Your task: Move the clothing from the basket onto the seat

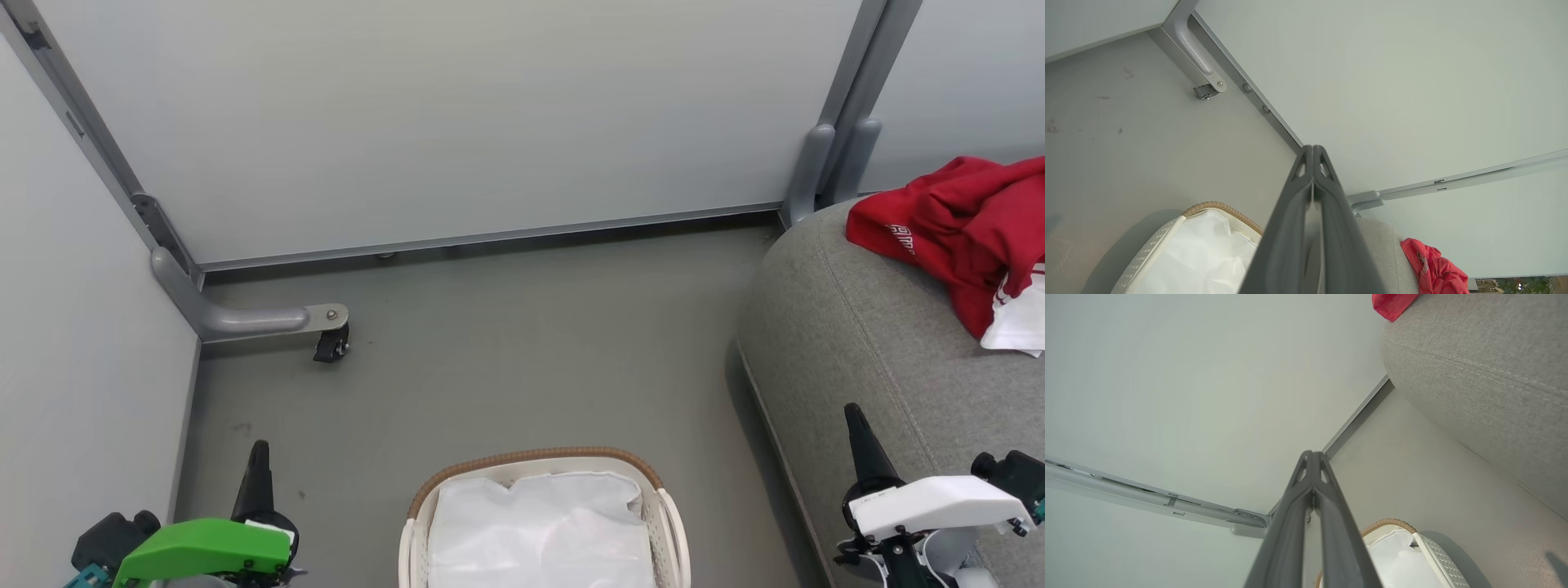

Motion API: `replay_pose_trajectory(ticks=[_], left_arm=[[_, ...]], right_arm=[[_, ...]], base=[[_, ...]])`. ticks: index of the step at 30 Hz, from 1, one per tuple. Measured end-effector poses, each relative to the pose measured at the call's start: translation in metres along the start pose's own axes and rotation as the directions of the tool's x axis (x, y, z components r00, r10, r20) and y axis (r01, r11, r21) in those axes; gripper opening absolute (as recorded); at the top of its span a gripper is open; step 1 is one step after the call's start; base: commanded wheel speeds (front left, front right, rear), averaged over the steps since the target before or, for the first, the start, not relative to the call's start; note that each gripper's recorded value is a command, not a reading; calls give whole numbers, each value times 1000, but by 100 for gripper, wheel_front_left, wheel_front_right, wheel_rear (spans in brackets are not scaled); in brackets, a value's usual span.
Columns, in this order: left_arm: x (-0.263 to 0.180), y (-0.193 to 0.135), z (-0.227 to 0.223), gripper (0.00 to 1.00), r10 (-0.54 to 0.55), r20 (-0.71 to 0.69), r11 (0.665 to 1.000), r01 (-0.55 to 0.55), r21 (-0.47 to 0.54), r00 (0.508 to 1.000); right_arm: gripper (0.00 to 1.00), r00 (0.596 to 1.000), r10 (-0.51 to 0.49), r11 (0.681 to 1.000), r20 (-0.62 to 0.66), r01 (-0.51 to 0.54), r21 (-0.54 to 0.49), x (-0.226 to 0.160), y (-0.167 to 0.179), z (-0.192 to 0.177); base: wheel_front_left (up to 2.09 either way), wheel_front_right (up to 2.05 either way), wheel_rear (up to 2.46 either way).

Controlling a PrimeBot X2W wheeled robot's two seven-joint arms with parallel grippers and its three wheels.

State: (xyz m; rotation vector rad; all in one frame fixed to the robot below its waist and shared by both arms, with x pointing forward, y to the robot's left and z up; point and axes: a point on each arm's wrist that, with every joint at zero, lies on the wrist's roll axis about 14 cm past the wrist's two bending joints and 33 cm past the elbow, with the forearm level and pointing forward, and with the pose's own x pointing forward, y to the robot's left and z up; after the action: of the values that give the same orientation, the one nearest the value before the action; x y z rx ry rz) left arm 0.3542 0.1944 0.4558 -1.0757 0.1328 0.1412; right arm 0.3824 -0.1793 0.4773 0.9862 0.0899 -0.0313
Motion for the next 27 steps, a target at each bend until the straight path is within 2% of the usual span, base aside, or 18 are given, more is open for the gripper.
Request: replay_pose_trajectory(ticks=[12,27], left_arm=[[5,-7,5,0,-22,0,994,22,-110,1000],[11,-18,12,0,-64,7,971,64,-229,998]], right_arm=[[0,1000,4,992,5,-5,128,1,2,5],[0,1000,14,963,15,-17,270,2,4,12]], base=[[0,0,0],[0,0,0]])
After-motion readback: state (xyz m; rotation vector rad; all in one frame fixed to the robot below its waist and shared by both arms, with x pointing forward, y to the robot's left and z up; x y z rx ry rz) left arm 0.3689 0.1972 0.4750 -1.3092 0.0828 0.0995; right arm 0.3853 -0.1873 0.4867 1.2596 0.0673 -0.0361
